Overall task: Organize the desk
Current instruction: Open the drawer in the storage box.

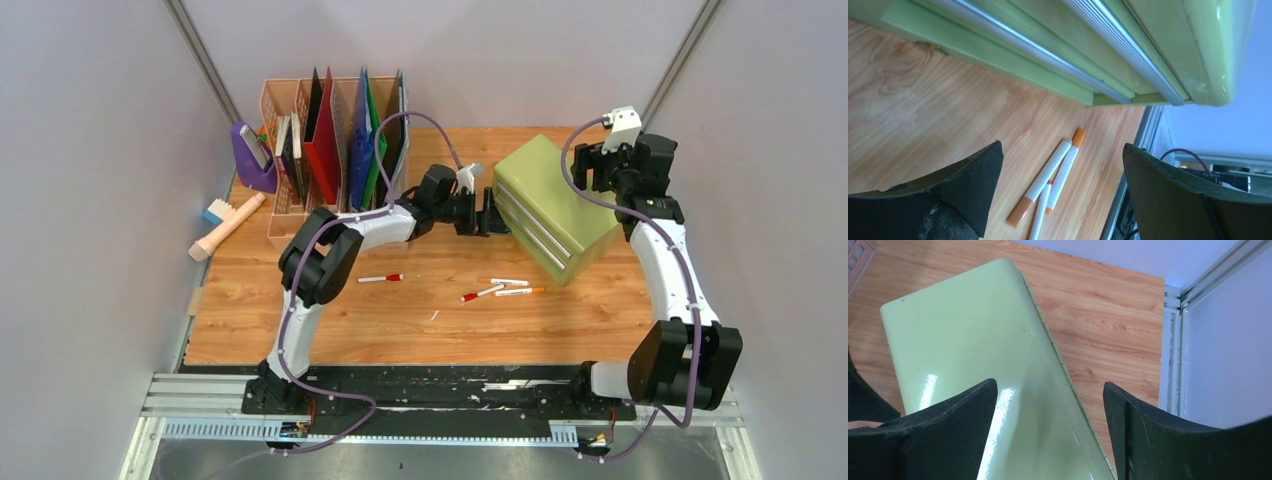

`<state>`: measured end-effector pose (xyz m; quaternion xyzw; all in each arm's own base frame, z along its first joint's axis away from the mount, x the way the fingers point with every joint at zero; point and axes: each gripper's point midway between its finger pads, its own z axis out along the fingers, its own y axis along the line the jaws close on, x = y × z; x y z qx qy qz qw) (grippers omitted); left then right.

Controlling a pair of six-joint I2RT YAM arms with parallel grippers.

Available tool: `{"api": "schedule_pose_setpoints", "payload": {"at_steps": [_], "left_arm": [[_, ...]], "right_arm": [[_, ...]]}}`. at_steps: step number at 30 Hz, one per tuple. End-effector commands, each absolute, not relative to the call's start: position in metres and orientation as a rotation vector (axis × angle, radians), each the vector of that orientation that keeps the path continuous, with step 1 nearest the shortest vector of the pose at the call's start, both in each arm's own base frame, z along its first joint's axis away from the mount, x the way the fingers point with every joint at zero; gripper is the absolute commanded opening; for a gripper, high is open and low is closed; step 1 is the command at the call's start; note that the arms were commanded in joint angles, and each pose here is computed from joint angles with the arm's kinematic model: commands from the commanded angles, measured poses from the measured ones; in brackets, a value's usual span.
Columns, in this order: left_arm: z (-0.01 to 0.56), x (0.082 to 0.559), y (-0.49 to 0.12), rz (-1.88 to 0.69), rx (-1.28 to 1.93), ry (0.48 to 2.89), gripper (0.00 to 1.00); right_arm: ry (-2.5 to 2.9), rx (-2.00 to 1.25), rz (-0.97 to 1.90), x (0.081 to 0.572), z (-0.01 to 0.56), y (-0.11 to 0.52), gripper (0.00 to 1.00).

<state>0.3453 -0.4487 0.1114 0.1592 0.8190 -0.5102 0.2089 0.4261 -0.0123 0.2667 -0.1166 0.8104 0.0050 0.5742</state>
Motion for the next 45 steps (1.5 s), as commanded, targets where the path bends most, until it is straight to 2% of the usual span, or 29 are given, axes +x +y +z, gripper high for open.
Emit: {"api": "schedule_pose_setpoints", "payload": {"at_steps": [1, 7, 23, 27, 31, 41, 45], "left_arm": [[0.129, 0.358, -0.476, -1.588, 0.359, 2.166, 0.96], [0.106, 0.359, -0.489, -1.669, 0.395, 2.171, 0.96], [0.099, 0.369, -0.509, -1.814, 0.27, 2.128, 0.94], [0.095, 0.371, -0.512, -1.828, 0.226, 2.11, 0.89], [0.086, 0.371, -0.516, -1.84, 0.199, 2.12, 0.8], [0.075, 0.372, -0.526, -1.82, 0.203, 2.126, 0.77], [0.073, 0.373, -0.529, -1.821, 0.195, 2.126, 0.72]], "right_arm": [[1.847, -0.284, 0.059, 0.432, 0.263, -0.005, 0.78], [1.874, -0.316, 0.064, 0.426, 0.243, -0.002, 0.77], [1.902, -0.38, 0.094, 0.421, 0.221, 0.005, 0.75], [1.905, -0.39, 0.102, 0.421, 0.219, 0.006, 0.75], [1.909, -0.398, 0.118, 0.42, 0.216, 0.008, 0.75], [1.914, -0.409, 0.138, 0.419, 0.212, 0.012, 0.75], [1.917, -0.413, 0.146, 0.418, 0.211, 0.013, 0.75]]}}
